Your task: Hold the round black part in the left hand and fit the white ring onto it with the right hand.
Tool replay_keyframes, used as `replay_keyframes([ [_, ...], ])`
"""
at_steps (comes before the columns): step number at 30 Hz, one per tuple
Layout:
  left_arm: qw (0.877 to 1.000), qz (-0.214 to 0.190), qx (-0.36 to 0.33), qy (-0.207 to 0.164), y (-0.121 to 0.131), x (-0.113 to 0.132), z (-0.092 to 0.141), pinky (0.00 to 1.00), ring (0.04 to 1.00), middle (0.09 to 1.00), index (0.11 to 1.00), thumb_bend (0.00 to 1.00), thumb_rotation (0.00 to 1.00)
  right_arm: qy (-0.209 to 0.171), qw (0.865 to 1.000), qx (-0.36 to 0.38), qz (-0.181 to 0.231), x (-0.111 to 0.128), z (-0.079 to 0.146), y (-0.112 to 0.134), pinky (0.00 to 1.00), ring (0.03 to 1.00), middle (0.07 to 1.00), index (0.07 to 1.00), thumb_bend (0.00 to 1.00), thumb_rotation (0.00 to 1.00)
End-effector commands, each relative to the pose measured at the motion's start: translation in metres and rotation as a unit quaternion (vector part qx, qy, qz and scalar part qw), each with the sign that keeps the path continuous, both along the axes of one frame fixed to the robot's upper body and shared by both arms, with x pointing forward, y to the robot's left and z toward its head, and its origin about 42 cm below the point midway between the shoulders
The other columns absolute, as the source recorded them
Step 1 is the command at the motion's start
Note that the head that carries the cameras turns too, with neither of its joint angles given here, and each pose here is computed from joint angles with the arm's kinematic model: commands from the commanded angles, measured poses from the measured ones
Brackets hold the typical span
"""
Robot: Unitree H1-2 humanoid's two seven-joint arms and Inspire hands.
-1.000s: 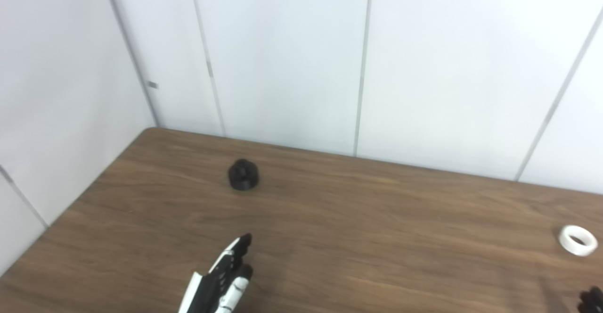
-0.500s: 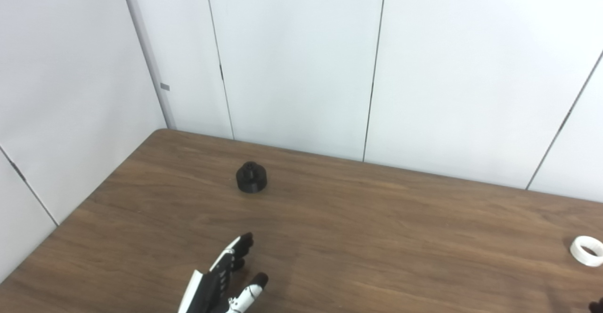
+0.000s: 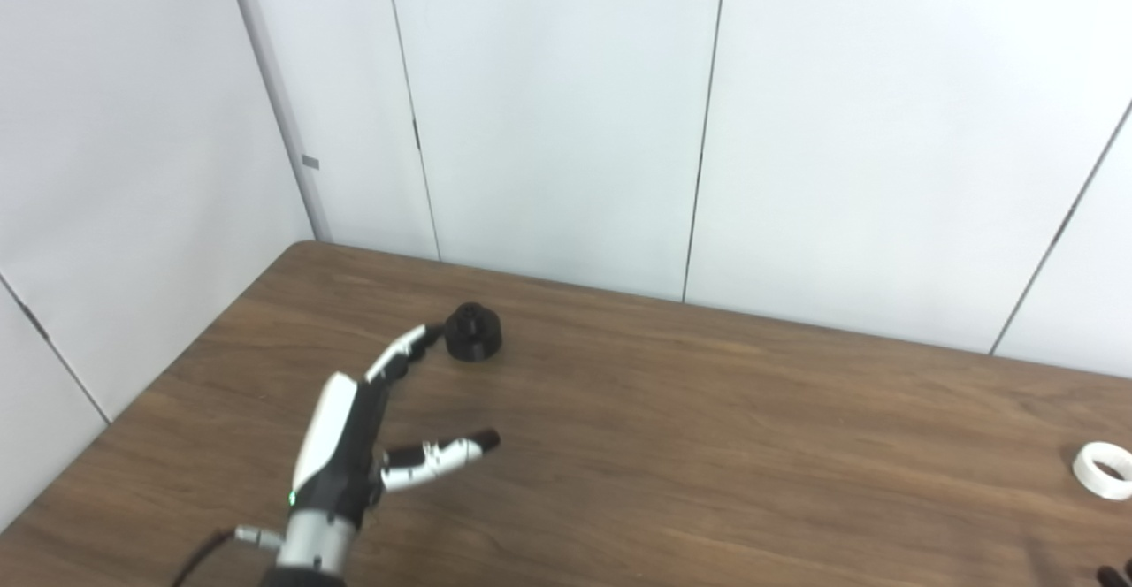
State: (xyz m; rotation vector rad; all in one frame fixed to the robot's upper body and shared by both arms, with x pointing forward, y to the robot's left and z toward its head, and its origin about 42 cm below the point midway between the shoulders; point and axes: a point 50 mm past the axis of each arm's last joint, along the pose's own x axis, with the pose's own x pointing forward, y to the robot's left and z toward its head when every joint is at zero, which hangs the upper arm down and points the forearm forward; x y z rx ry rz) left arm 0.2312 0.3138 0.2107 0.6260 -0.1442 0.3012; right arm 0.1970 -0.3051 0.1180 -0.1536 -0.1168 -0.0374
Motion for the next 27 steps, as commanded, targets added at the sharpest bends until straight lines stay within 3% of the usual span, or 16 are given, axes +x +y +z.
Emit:
replay_keyframes([
  [1,0.999,0.005,0.035,-0.022,0.008,0.01,0.021,0.91,0.913,0.901,0.878,0.87,0.24,-0.012,1.0,0.001,-0.004,-0.002,0.003,0.001,0.98,0.986,0.964,1.0,0.45,1.0],
  [19,0.994,0.051,0.088,0.034,0.037,0.092,0.026,0.9,0.962,0.927,0.857,0.92,0.34,-0.008,1.0,0.0,-0.002,-0.005,0.003,0.003,0.95,0.965,0.956,1.0,0.44,1.0],
  [23,0.991,0.057,0.107,0.05,0.043,0.11,0.022,0.98,0.96,0.931,0.846,0.91,0.34,-0.006,1.0,0.004,-0.002,-0.006,0.004,0.005,0.95,0.961,0.949,0.997,0.43,1.0],
  [27,0.986,0.065,0.139,0.067,0.049,0.128,0.016,1.0,0.952,0.926,0.831,0.92,0.33,-0.01,1.0,0.008,0.0,-0.007,0.005,0.006,0.96,0.949,0.963,1.0,0.42,1.0],
])
